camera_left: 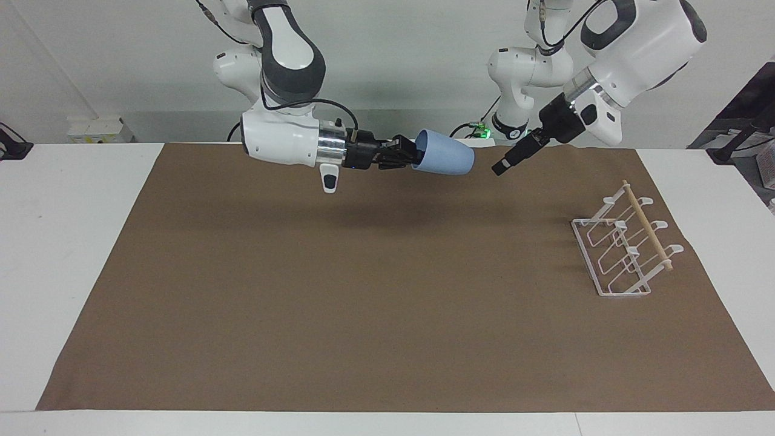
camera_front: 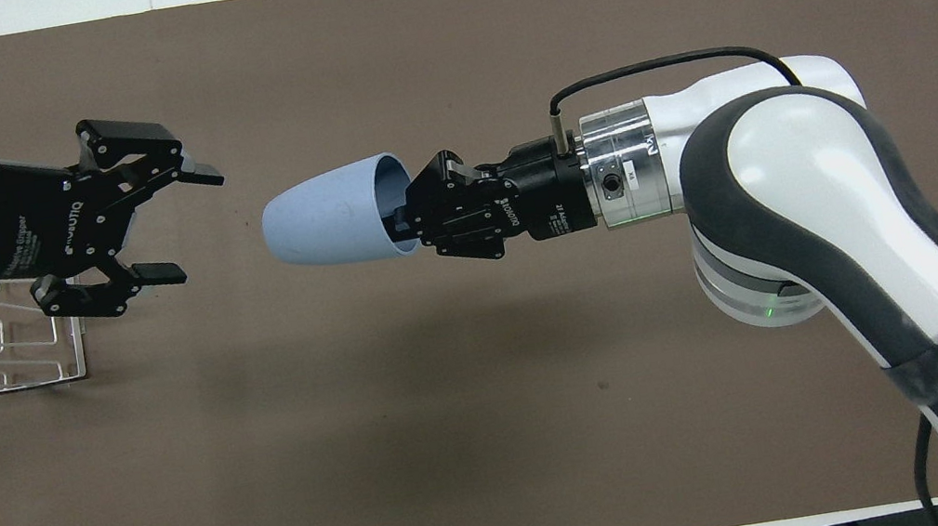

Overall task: Hang cup on cup holder
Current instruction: 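Reach the open left gripper over the cup's closed end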

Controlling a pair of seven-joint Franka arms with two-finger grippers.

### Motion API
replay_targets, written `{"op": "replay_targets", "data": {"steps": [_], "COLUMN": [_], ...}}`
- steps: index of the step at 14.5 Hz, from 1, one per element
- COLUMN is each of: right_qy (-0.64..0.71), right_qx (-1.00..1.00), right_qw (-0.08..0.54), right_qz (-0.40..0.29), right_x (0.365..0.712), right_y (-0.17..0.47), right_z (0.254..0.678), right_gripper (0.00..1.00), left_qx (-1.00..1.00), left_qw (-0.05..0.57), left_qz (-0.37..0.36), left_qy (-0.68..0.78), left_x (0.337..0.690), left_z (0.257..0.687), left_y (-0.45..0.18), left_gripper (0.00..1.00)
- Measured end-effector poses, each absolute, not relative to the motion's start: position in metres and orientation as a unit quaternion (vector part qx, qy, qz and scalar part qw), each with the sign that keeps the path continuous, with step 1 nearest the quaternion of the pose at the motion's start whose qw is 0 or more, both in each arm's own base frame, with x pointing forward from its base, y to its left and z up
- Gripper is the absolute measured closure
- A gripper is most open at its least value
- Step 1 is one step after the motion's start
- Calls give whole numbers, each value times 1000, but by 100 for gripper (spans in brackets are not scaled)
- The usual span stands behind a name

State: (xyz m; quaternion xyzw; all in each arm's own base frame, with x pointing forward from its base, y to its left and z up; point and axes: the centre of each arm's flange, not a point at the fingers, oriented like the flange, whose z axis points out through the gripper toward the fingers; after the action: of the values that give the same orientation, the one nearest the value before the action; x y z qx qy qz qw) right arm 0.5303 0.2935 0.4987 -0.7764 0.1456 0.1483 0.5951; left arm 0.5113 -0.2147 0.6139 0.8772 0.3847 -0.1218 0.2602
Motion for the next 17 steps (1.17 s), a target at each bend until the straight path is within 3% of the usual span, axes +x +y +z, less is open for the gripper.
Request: {"op": "replay_targets", "data": {"steps": [4, 9, 13, 17], "right_qy": [149, 151, 167, 168], "right_qx": [-771, -771, -768, -767], "right_qw": [600, 600, 602, 601], "right_qz": [149, 150, 145, 146], "right_x": [531, 531, 536, 536], "right_y": [294, 294, 287, 287], "right_z": [500, 500, 496, 495], "right_gripper": [95, 95, 95, 95], "left_qx": [812, 761, 740, 744], "left_qw": [240, 217, 238, 229], "left_qz": [-151, -118, -106, -114], "left_qy": [510, 599, 620, 617], "left_x": [500, 497, 511, 501], "left_z": [624, 662, 655, 644], "left_y": [-248, -286, -290, -308], "left_gripper": [0, 1, 1, 2]}}
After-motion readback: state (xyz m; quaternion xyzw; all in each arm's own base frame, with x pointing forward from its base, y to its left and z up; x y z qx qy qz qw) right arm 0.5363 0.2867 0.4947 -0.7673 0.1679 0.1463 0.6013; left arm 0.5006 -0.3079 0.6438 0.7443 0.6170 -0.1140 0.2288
